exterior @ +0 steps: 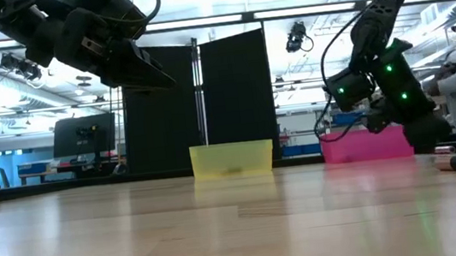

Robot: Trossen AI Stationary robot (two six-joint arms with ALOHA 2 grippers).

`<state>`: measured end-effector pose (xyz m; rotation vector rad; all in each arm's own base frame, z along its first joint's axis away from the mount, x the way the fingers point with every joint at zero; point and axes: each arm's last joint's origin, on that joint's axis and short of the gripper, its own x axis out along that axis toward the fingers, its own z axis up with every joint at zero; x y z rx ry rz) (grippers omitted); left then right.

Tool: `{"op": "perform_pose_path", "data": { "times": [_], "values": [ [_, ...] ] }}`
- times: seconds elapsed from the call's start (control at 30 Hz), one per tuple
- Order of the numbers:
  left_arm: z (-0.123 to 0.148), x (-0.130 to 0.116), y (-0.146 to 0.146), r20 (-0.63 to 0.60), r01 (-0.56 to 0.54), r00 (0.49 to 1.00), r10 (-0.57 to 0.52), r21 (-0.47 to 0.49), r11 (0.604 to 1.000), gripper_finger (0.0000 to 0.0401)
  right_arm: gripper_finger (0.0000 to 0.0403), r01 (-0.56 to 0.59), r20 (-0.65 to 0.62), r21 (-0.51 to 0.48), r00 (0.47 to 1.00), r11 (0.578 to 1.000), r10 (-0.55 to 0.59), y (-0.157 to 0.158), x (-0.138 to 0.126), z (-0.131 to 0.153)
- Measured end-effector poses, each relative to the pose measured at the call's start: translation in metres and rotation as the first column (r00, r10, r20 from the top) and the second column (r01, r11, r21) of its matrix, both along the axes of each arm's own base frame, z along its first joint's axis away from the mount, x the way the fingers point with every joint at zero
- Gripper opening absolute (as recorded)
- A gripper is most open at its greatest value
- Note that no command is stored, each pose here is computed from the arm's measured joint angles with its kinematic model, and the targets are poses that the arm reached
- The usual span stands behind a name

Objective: Sort batteries
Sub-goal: Put the silver battery into the red bin

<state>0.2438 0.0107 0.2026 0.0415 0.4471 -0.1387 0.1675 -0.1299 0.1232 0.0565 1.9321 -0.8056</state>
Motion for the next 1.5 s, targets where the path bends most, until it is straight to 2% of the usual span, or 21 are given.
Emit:
{"op": "perform_pose_path", "data": {
  "times": [0.17, 0.27, 0.4, 0.67, 0.97, 1.07, 1.17, 1.27, 1.5],
  "values": [
    [0.0, 0.0, 0.0, -0.003, 0.0, 1.0, 0.0, 0.0, 1.0, 0.0005, 0.0009, 0.059, -0.043, -0.028, 0.997, 0.998, -0.06, -0.011, -0.015, -0.003],
    [0.0, 0.0, 0.0, -0.004, 0.0, 1.0, 0.0, 0.0, 1.0, 0.0005, 0.0009, 0.075, -0.068, -0.088, 0.994, 0.993, -0.081, -0.017, -0.019, -0.002],
    [-0.001, 0.0, 0.0, -0.008, 0.0, 1.0, 0.0, -0.001, 1.0, 0.0005, 0.0009, 0.111, -0.068, -0.088, 0.991, 0.99, -0.117, -0.023, -0.025, -0.002],
    [-0.001, 0.0, 0.0, -0.009, 0.0, 1.0, 0.0, -0.001, 1.0, 0.0005, 0.0009, 0.096, -0.069, -0.072, 0.992, 0.993, -0.101, -0.026, -0.028, -0.005],
    [-0.001, 0.0, 0.0, -0.011, 0.0, 1.0, 0.0, -0.001, 1.0, 0.0005, 0.0009, 0.066, -0.043, -0.006, 0.997, 0.998, -0.066, -0.025, -0.027, -0.008],
    [-0.001, 0.0, 0.0, -0.011, 0.0, 1.0, 0.0, -0.001, 1.0, 0.0005, 0.0009, 0.051, 0.006, 0.086, 0.999, 0.995, -0.052, -0.021, -0.024, -0.01],
    [-0.001, 0.0, 0.0, -0.01, 0.0, 1.0, 0.0, -0.001, 1.0, 0.0005, 0.0009, -0.015, 0.019, 0.117, 1.0, 0.993, 0.013, -0.01, -0.016, -0.009],
    [0.0, 0.0, 0.0, -0.004, 0.0, 1.0, 0.0, 0.0, 1.0, 0.0005, 0.0009, -0.033, 0.043, 0.089, 0.999, 0.995, 0.029, -0.005, -0.009, -0.005],
    [0.0, 0.0, 0.0, -0.001, 0.0, 1.0, 0.0, 0.0, 1.0, 0.0005, 0.0009, 0.066, -0.03, -0.023, 0.997, 0.998, -0.067, -0.015, -0.02, -0.001]
  ]
}}
